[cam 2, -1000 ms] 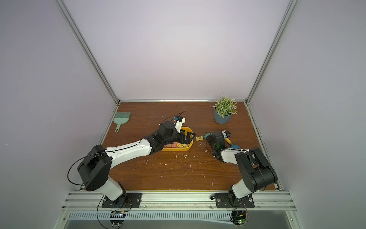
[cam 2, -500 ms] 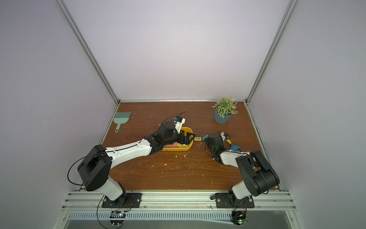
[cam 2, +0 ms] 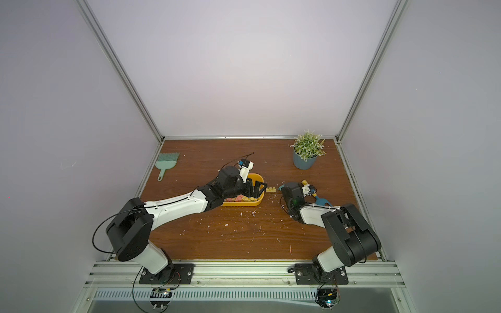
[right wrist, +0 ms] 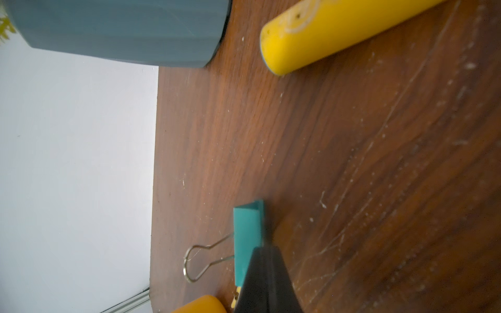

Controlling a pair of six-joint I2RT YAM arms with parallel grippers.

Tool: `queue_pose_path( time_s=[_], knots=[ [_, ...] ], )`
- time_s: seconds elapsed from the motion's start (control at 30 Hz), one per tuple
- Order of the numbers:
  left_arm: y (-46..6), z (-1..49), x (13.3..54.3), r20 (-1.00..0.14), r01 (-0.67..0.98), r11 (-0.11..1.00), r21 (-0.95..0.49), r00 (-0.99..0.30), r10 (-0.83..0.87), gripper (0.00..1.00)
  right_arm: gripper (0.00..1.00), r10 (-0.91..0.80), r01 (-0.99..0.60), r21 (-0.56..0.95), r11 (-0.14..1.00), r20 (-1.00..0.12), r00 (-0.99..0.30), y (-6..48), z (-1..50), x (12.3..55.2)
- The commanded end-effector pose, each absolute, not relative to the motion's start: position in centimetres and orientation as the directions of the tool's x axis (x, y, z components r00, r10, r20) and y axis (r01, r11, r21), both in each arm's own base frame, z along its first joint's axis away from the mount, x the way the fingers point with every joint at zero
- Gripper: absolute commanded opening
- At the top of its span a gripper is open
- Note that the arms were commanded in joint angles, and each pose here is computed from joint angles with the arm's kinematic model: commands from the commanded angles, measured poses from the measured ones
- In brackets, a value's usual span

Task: Take out the binder clips from the storage box
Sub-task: Place the binder clip at the center of the board, then pick up the binder clip from the storage box.

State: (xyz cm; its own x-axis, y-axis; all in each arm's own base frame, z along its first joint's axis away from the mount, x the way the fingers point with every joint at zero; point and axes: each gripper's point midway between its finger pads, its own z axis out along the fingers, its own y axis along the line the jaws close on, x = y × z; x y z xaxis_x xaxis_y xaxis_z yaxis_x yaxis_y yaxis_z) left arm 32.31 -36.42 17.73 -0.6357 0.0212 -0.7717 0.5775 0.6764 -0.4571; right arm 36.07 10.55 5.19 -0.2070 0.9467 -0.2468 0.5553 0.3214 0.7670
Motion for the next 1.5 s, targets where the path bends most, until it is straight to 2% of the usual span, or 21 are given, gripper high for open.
queue_pose_path(
  time_s=[0.0,0.23,0.47,0.73,1.03,1.13,1.23,1.37,1.47],
  knots=[
    [-35.9,18.2,32.2,-0.786,0.581,0.688,-0.435,-0.618,0.024,1.0,0.01,0.945,0.594,0.736,0.326,-0.234,-0.228,11.0,3.9,35.3],
    [-36.2,18.2,32.2,-0.782,0.584,0.682,-0.44,-0.623,0.03,1.0,0.1,0.942,0.602,0.725,0.335,-0.233,-0.243,11.2,3.5,34.6],
    [-36.1,17.9,32.2,-0.78,0.584,0.685,-0.435,-0.624,0.037,1.0,0.21,0.921,0.572,0.729,0.376,-0.227,-0.315,12.1,4.0,34.1],
    [-36.0,17.9,32.3,-0.781,0.583,0.688,-0.431,-0.623,0.038,1.0,0.21,0.858,0.468,0.754,0.461,-0.244,-0.452,14.0,5.1,33.5],
    [-35.9,17.3,32.0,-0.771,0.579,0.69,-0.435,-0.635,0.046,1.0,0.25,0.863,0.523,0.709,0.473,-0.252,-0.438,12.0,4.1,30.9],
    [-35.6,17.7,32.1,-0.781,0.579,0.697,-0.423,-0.623,0.043,1.0,0.25,0.827,0.451,0.719,0.529,-0.316,-0.466,12.1,6.0,30.9],
    [-34.8,18.2,32.3,-0.797,0.566,0.72,-0.402,-0.603,0.029,1.0,0.26,0.752,0.348,0.695,0.63,-0.432,-0.498,12.1,8.7,31.4],
    [-33.0,18.6,33.0,-0.814,0.522,0.763,-0.382,-0.58,-0.012,1.0,0.27,0.58,0.09,0.654,0.751,-0.588,-0.564,14.4,13.6,32.4],
    [-31.4,18.9,33.4,-0.822,0.48,0.787,-0.387,-0.566,-0.059,1.0,0.27,0.442,-0.084,0.624,0.776,-0.635,-0.634,17.4,15.9,32.9]
  ],
)
